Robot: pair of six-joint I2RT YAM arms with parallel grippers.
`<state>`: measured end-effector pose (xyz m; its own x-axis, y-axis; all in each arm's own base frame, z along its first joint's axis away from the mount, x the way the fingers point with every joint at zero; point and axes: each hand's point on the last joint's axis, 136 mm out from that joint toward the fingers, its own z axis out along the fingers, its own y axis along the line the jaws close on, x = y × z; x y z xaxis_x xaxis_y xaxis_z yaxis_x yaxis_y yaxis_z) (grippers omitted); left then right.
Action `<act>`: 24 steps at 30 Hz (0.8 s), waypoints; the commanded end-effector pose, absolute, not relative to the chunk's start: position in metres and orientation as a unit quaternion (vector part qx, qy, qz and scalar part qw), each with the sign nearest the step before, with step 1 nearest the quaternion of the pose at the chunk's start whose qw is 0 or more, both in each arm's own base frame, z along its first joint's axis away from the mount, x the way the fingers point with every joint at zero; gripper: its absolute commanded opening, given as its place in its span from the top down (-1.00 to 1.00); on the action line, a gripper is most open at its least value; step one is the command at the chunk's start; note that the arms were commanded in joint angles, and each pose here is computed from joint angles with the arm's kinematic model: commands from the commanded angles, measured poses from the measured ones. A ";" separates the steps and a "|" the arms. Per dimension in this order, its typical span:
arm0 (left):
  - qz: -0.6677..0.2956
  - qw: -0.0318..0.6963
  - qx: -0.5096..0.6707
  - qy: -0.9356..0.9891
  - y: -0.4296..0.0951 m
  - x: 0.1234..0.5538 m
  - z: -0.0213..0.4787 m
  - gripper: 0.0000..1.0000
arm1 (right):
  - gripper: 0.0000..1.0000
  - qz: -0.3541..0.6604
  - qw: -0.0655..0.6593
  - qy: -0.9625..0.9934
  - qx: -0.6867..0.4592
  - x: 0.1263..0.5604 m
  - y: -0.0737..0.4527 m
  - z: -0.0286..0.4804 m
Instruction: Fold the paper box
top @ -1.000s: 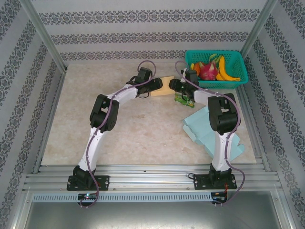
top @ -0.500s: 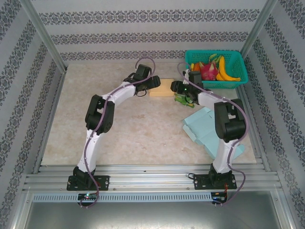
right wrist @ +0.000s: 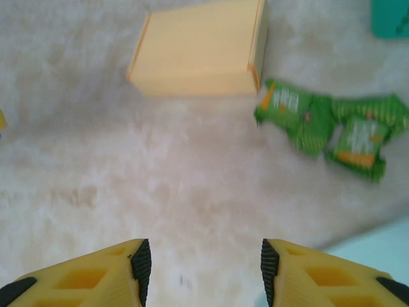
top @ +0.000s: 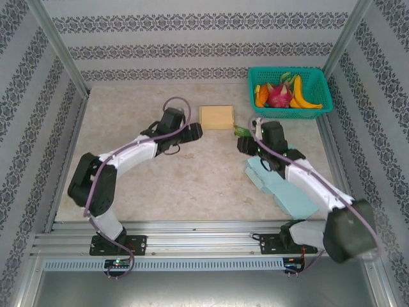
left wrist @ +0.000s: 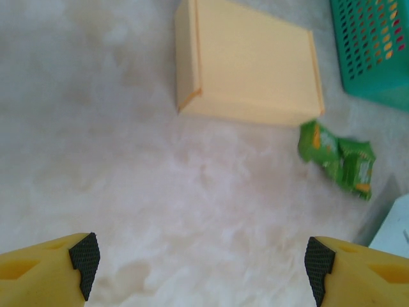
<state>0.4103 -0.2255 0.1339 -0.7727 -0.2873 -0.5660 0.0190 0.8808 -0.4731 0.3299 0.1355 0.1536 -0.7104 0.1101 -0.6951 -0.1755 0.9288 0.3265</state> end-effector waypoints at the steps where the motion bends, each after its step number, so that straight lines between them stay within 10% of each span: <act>1: -0.257 0.360 -0.072 0.894 -0.225 0.390 0.151 -0.71 | -0.04 0.135 0.328 0.935 -0.008 0.286 0.114 0.111; 17: -0.252 0.359 -0.048 0.898 -0.223 0.337 0.136 -0.72 | -0.01 0.114 0.273 0.955 -0.021 0.269 0.119 0.056; 24: -0.240 0.366 -0.051 0.898 -0.219 0.339 0.136 -0.72 | 0.77 0.098 0.286 0.951 -0.067 0.273 0.136 0.071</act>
